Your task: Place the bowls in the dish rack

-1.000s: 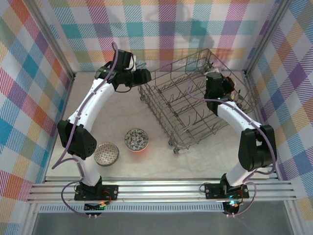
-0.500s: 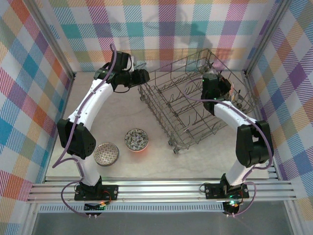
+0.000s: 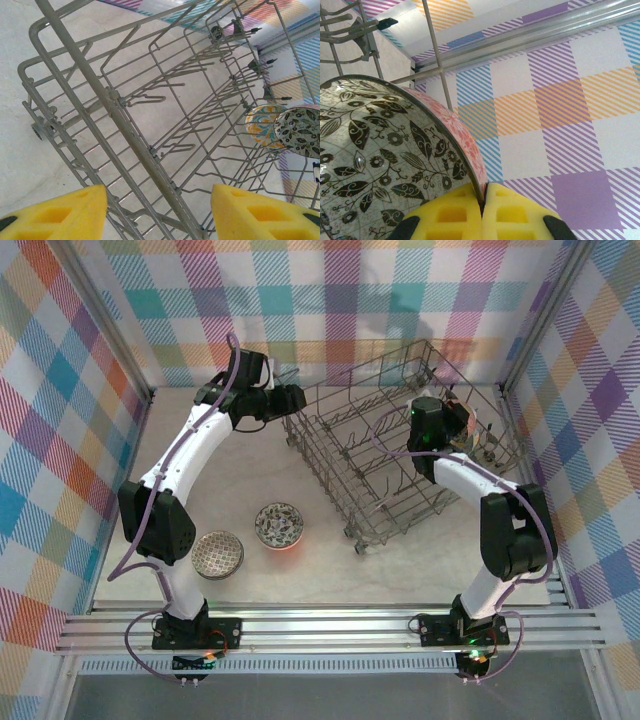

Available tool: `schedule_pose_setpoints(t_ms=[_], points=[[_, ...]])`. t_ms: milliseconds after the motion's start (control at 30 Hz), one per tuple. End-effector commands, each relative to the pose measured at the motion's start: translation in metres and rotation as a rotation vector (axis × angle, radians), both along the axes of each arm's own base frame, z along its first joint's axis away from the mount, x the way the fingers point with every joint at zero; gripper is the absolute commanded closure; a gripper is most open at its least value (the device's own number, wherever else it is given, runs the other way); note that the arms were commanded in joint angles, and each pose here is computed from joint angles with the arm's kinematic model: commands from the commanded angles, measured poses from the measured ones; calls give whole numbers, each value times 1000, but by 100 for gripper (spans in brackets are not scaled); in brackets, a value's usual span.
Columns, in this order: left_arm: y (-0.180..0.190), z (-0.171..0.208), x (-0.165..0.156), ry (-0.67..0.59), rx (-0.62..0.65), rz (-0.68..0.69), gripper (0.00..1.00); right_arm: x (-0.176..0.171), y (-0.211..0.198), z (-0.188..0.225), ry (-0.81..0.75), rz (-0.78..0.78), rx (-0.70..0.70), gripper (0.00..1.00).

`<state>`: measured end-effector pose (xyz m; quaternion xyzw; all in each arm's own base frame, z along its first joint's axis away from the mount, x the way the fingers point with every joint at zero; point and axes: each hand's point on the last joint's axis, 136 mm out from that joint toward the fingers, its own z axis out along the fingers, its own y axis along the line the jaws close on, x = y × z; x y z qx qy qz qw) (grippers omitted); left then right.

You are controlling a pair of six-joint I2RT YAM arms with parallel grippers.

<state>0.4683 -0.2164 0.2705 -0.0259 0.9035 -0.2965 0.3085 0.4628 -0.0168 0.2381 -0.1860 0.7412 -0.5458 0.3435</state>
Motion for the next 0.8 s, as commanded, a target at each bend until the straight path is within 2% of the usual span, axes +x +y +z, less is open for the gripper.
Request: schedule_pose_setpoints(t_ms=[0,200,767], points=[[3,26,-4,-53,-49,1,43,-1,-8,1,-3,-42,-45,100],[4,29,-5,-64,-54,6,43,-4,-12,5,-10,-66,-85,100],[3,28,-6,-61,-59,6,43,-4,-5,-19,62,-59,-135,100]])
